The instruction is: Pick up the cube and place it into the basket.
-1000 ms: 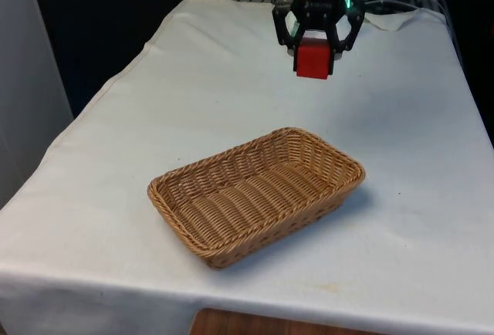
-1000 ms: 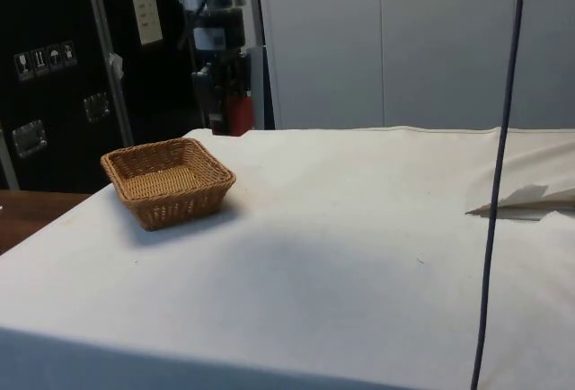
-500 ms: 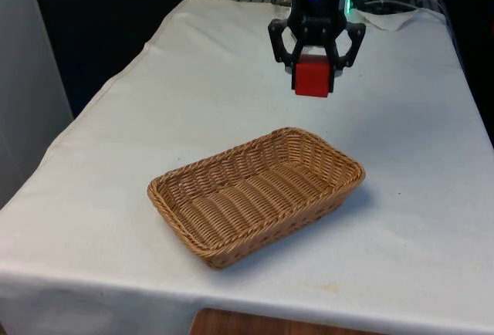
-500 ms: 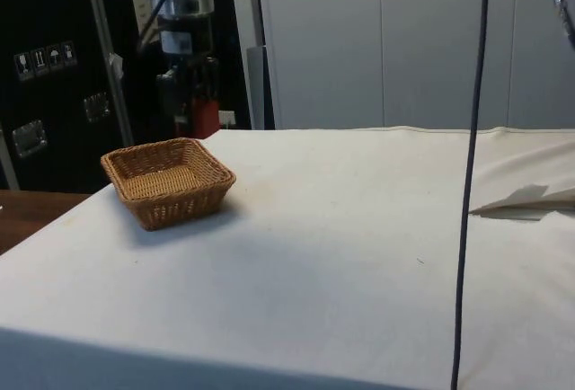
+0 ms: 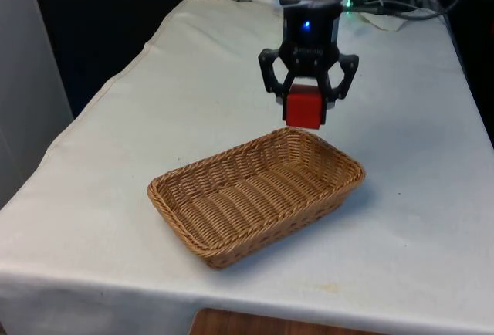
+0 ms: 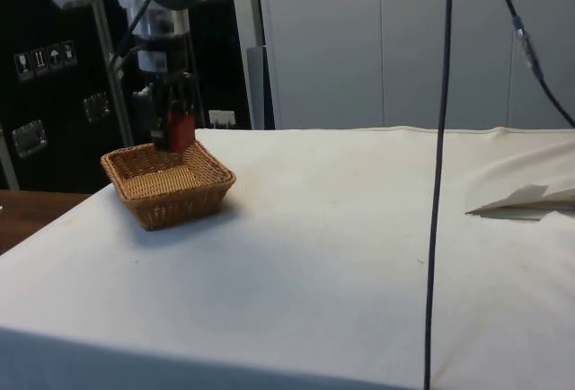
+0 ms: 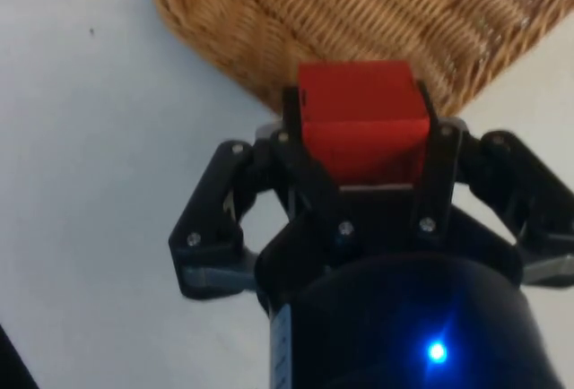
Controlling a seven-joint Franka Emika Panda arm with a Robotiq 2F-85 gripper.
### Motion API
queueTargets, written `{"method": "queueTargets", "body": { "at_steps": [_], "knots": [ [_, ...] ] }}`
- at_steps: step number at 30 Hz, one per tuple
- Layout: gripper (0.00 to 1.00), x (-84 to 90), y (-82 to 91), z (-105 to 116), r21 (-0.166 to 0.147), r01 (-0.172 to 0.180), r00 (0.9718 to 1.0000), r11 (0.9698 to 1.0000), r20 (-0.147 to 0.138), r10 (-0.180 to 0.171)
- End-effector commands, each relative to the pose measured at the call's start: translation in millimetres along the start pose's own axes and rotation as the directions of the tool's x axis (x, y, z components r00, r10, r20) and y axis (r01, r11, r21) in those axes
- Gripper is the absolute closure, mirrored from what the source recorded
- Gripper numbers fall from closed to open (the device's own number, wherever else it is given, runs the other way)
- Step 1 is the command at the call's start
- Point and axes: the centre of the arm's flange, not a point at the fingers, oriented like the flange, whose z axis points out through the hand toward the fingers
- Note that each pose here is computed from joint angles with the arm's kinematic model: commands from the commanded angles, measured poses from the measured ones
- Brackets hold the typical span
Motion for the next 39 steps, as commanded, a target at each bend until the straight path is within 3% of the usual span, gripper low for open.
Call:
{"method": "queueTargets", "body": {
  "at_steps": [1,6,16,17,18,24,25,26,33,35,37,38,39],
  "knots": [
    [0.99,3.1,1.3,5,0.008,0.000,1.0000,1.0000,0.007,0.000],
    [0.99,11.1,3.2,12,-0.005,-0.001,1.0000,1.0000,-0.004,0.001],
    [0.99,39.1,24.4,60,0.017,-0.004,1.0000,0.9999,0.004,0.004],
    [0.99,38.8,22.2,58,0.005,-0.005,1.0000,1.0000,-0.006,0.005],
    [0.99,40.3,26.8,64,0.020,-0.006,1.0000,0.9998,0.005,0.005],
    [0.99,45.2,37.1,75,0.040,-0.009,0.9999,0.9992,0.013,0.008],
    [0.99,45.2,37.1,75,0.027,-0.009,1.0000,0.9996,0.003,0.009],
    [0.99,46.6,38.9,76,0.041,-0.009,0.9999,0.9991,0.012,0.009],
    [0.97,47.5,40.2,80,0.037,-0.009,0.9999,0.9993,0.015,0.009],
    [0.92,47.7,40.0,80,0.037,-0.010,0.9998,0.9993,0.015,0.010],
    [0.74,47.9,40.4,81,0.036,-0.010,0.9998,0.9993,0.016,0.010],
    [0.65,48.1,40.3,82,0.036,-0.010,0.9998,0.9993,0.016,0.009],
    [0.40,48.2,40.7,82,0.035,-0.010,0.9998,0.9993,0.017,0.009]
  ]
}}
